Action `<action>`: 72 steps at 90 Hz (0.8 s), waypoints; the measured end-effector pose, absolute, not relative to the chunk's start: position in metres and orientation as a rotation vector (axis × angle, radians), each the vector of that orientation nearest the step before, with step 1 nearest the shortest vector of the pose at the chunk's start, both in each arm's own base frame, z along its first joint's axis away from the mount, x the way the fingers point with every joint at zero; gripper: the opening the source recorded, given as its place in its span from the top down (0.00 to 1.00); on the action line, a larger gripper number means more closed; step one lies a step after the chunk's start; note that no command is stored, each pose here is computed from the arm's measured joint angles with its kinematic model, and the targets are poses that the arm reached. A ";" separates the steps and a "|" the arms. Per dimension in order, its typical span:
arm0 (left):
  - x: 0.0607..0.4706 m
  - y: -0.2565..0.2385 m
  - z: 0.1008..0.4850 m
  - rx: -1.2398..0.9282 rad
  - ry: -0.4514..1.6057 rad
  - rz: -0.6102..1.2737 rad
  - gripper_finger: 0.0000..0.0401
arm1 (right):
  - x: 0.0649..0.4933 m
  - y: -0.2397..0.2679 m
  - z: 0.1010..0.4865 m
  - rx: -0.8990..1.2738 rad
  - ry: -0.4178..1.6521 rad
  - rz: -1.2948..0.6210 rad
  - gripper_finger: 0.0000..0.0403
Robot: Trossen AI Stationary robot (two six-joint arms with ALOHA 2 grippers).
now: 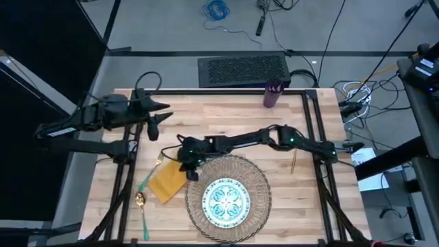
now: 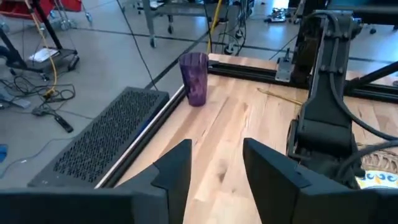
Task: Set table place
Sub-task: Move the folded yellow table napkin to the left of the brown placemat
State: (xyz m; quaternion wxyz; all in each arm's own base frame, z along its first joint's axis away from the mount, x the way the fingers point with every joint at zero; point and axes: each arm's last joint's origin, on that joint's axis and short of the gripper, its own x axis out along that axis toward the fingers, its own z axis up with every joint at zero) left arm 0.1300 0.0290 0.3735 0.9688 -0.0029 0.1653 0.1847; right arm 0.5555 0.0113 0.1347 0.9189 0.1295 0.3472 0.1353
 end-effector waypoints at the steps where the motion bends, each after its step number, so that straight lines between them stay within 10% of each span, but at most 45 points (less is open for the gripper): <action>1: 0.130 0.029 0.373 -0.006 0.335 0.373 0.67 | 0.556 0.012 0.134 0.264 0.718 0.280 1.00; 72: 0.130 0.029 0.374 0.038 0.340 0.362 0.67 | 0.539 0.023 0.128 0.020 0.894 0.613 1.00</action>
